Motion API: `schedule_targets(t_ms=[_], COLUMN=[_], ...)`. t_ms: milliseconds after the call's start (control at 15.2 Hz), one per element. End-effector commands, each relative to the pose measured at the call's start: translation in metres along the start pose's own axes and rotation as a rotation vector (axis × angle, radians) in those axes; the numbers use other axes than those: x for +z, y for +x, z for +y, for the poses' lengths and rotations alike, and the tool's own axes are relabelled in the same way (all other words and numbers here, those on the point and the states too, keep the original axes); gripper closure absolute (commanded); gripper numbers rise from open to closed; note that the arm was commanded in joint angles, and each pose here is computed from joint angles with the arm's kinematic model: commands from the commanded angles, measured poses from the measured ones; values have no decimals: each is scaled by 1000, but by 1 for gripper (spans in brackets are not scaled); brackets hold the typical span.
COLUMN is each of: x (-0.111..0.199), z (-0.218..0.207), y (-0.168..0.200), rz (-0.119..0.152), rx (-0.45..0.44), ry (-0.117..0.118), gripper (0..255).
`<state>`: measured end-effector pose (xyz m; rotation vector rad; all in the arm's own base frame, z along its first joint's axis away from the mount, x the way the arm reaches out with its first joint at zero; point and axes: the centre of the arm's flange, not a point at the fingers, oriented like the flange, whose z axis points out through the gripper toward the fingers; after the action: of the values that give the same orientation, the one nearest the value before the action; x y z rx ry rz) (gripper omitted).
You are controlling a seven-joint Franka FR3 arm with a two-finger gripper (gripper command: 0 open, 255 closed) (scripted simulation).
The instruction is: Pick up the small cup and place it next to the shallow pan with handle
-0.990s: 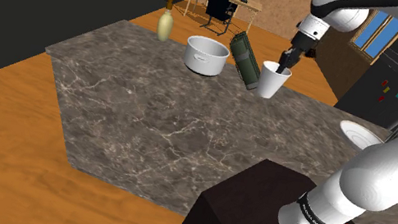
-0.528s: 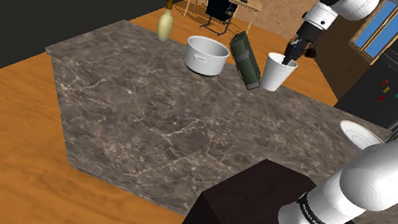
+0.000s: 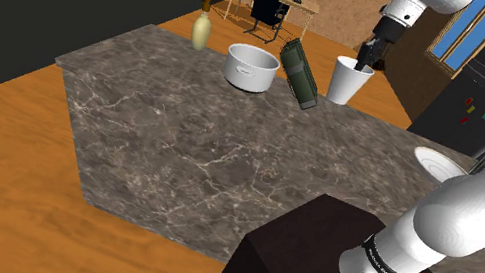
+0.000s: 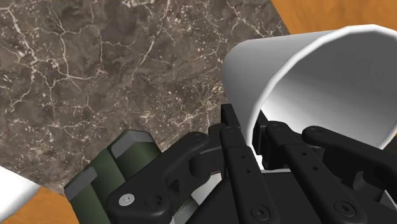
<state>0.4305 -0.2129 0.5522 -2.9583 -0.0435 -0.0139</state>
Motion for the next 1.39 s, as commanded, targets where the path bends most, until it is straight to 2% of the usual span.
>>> schedule_targets(t_ms=[0,1320], x=[-4,-35], z=[13,156], y=[-20,-240], rz=[0,0], rx=[0,0], ry=[0,0], gripper=[255,255])
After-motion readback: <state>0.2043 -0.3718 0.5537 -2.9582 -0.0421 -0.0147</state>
